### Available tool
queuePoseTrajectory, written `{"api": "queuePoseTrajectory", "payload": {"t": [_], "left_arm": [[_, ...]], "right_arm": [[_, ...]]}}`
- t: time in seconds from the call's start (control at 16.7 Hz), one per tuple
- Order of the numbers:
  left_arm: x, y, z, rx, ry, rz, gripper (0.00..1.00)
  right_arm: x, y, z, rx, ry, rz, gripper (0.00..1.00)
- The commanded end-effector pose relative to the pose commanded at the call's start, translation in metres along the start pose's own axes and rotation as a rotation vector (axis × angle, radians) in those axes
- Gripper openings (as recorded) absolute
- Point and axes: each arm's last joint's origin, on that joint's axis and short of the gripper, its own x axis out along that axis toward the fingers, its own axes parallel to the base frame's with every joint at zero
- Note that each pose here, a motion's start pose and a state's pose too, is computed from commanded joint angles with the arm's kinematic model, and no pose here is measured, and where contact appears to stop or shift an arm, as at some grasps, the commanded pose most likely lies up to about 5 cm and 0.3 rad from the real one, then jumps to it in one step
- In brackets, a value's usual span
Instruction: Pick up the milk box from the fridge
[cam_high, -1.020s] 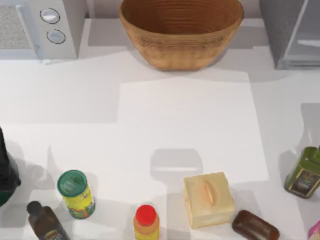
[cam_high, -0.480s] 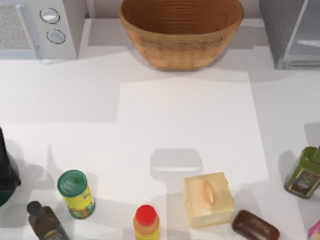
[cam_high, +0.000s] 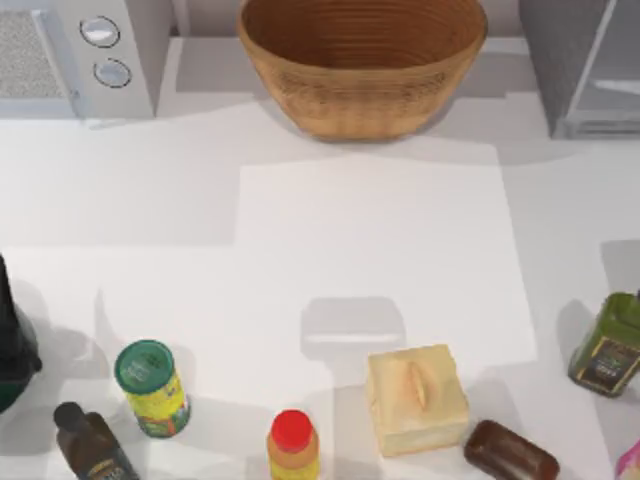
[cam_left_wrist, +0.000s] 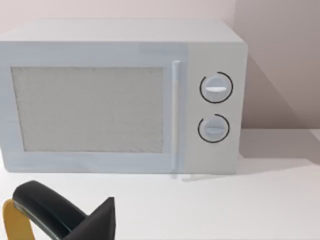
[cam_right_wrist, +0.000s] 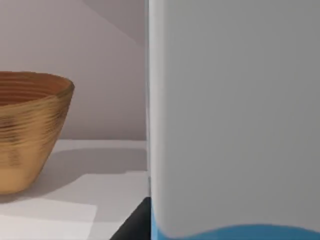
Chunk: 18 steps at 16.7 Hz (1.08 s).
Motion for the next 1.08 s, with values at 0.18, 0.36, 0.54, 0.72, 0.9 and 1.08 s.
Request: {"api": "queuePoseTrajectory", "payload": {"t": [0.18,0.36,0.54,0.72,0.9,1.08], "left_arm": [[0.0,0.0,0.0,0.0,0.0,0.0,1.0],[0.0,0.0,0.0,0.0,0.0,0.0,1.0],[0.0,0.0,0.0,0.0,0.0,0.0,1.0],[0.0,0.0,0.0,0.0,0.0,0.0,1.0],[0.0,0.0,0.0,0.0,0.0,0.0,1.0],[0.0,0.0,0.0,0.0,0.0,0.0,1.0]], "right_arm": [[0.01,0.008,0.025,0.001,-0.037,0.069,0.0],[0.033,0.023,0.052,0.004,-0.052,0.167,0.0],[0.073,0.05,0.069,0.006,-0.046,0.28,0.0],[0.118,0.092,0.067,0.007,-0.025,0.4,0.0],[0.157,0.142,0.041,0.005,0.004,0.515,0.0],[0.178,0.191,0.003,0.003,0.027,0.616,0.0]]}}
